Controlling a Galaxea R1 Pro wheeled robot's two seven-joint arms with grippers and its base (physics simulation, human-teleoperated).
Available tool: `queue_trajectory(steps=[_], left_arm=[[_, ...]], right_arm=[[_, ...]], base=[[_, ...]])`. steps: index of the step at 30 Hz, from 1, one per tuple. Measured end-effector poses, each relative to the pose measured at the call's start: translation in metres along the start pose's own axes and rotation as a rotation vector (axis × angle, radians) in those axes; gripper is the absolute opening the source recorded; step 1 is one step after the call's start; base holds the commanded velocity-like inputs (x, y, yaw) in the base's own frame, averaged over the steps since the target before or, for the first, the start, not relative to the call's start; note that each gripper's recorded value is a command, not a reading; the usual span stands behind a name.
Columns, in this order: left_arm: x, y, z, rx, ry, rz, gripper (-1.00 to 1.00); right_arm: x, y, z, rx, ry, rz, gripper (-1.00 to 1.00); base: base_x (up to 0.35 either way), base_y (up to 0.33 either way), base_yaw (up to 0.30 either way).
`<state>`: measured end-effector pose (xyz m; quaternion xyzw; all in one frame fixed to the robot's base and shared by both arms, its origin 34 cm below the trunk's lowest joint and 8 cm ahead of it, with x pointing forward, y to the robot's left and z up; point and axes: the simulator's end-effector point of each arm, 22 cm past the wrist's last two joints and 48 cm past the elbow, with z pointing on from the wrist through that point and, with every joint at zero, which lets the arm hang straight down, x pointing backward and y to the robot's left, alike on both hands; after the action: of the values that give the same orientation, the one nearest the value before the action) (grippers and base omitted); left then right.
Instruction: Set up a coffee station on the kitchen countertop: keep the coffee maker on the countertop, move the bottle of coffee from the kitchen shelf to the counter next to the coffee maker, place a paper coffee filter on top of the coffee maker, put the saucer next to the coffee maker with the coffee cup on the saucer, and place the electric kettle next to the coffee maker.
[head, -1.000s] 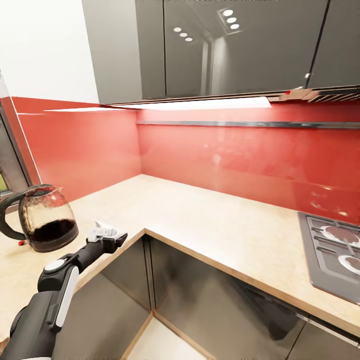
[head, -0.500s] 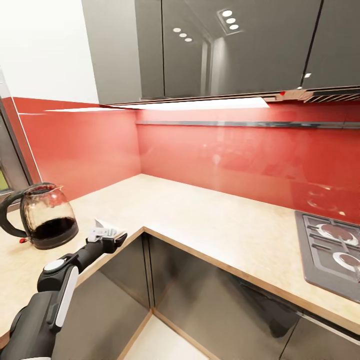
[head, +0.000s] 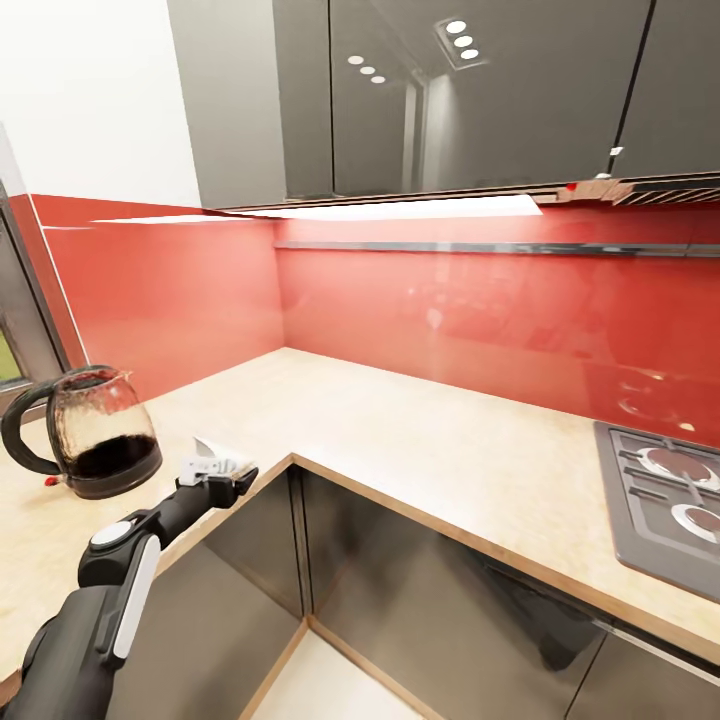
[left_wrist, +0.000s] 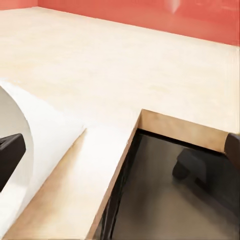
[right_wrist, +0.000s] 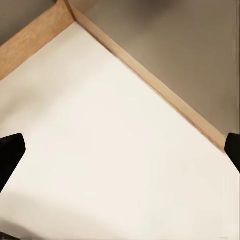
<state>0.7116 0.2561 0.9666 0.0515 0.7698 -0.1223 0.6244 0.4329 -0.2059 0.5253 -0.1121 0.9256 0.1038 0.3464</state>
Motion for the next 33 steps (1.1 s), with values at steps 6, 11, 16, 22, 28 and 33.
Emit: queue_trajectory(steps=[6, 11, 16, 22, 28, 33], left_arm=[[0.005, -0.003, -0.001, 0.005, 0.006, -0.01, 1.0], [0.005, -0.003, -0.001, 0.005, 0.006, -0.01, 1.0], [0.005, -0.003, -0.001, 0.005, 0.006, -0.01, 1.0], [0.007, 0.003, -0.007, -0.009, 0.002, -0.017, 1.0], [0.013, 0.017, -0.014, -0.038, 0.004, -0.035, 1.0], [0.012, 0.025, -0.017, -0.055, -0.001, -0.044, 1.0]], right_arm=[[0.001, -0.004, -0.001, 0.004, 0.001, -0.003, 1.0], [0.001, -0.004, -0.001, 0.004, 0.001, -0.003, 1.0], [0.001, -0.004, -0.001, 0.004, 0.001, -0.003, 1.0], [0.009, -0.011, -0.004, 0.014, 0.019, -0.005, 1.0], [0.012, -0.014, -0.005, 0.016, 0.025, -0.005, 1.0], [0.013, -0.014, -0.005, 0.017, 0.027, -0.005, 1.0]], base=[[0.0, 0.0, 0.0], [0.0, 0.0, 0.0], [0.0, 0.0, 0.0], [0.0, 0.0, 0.0], [0.0, 0.0, 0.0], [0.0, 0.0, 0.0]])
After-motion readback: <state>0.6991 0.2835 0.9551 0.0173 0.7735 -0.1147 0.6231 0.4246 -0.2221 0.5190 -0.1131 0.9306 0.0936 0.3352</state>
